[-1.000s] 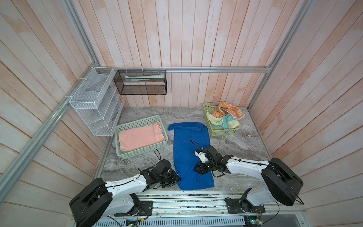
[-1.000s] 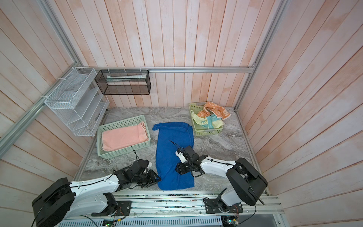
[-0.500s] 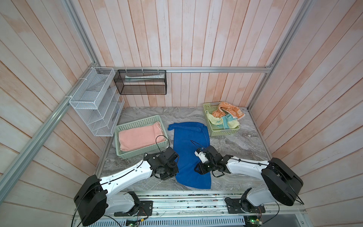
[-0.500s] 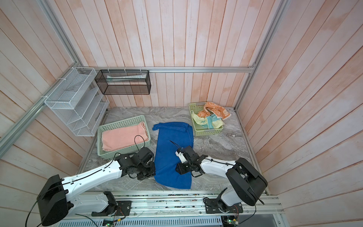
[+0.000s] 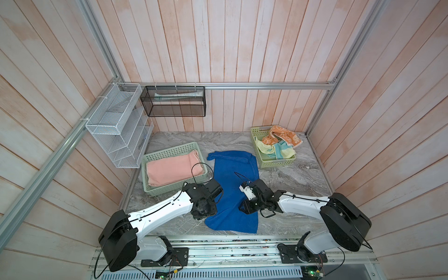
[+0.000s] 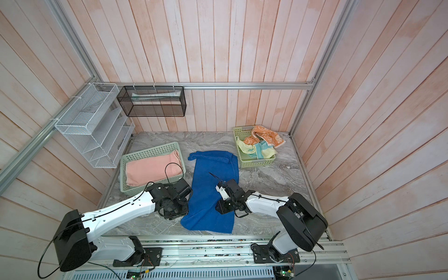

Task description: Fold and stack the towels

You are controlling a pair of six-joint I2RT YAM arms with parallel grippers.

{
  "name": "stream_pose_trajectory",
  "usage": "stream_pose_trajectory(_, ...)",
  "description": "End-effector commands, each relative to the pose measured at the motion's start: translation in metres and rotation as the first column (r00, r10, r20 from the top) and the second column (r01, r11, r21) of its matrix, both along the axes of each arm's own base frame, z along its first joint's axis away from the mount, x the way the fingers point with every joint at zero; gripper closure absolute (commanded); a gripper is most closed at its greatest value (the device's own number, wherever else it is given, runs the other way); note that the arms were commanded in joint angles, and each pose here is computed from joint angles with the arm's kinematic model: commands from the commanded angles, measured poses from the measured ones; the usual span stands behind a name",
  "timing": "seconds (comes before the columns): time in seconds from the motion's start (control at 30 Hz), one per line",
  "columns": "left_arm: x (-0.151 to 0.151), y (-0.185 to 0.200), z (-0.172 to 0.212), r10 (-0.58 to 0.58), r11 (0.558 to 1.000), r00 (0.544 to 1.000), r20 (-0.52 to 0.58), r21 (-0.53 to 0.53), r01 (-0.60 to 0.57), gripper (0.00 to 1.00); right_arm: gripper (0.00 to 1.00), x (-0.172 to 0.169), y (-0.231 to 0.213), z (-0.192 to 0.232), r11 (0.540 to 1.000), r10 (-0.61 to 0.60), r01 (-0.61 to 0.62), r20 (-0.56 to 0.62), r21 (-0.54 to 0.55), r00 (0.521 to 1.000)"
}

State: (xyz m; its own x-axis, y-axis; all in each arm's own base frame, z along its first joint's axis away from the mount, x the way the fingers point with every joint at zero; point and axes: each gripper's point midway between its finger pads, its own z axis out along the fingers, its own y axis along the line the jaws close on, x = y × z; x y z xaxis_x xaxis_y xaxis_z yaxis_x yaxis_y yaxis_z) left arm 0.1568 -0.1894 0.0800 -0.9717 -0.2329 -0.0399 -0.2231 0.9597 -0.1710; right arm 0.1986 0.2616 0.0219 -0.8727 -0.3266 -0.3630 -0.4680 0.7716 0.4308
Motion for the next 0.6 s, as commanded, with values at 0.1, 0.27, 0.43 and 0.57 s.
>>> stream_pose_trajectory(0.1, 0.007, -0.037, -0.027, -0.081, 0.974, 0.997, 0.018, -0.209, 0.083, 0.6, 0.61, -0.055, -0.053, -0.046, 0.97, -0.048, -0.004, -0.207, -0.243, 0.977)
stream_pose_trajectory(0.27, -0.01, -0.023, -0.063, -0.067, 0.987, 0.995, -0.072, -0.152, 0.056, 0.61, 0.61, -0.07, -0.06, -0.045, 0.969, -0.078, 0.018, -0.235, -0.248, 0.969)
stream_pose_trajectory(0.43, -0.046, 0.005, -0.073, -0.001, 0.999, 0.99, -0.138, -0.045, -0.006, 0.61, 0.61, -0.077, -0.063, -0.041, 0.968, -0.097, 0.036, -0.238, -0.248, 0.966)
stream_pose_trajectory(0.57, -0.063, 0.014, -0.069, 0.015, 1.0, 0.988, -0.157, -0.001, -0.015, 0.61, 0.6, -0.059, -0.05, -0.013, 0.975, -0.063, 0.026, -0.159, -0.22, 0.985)
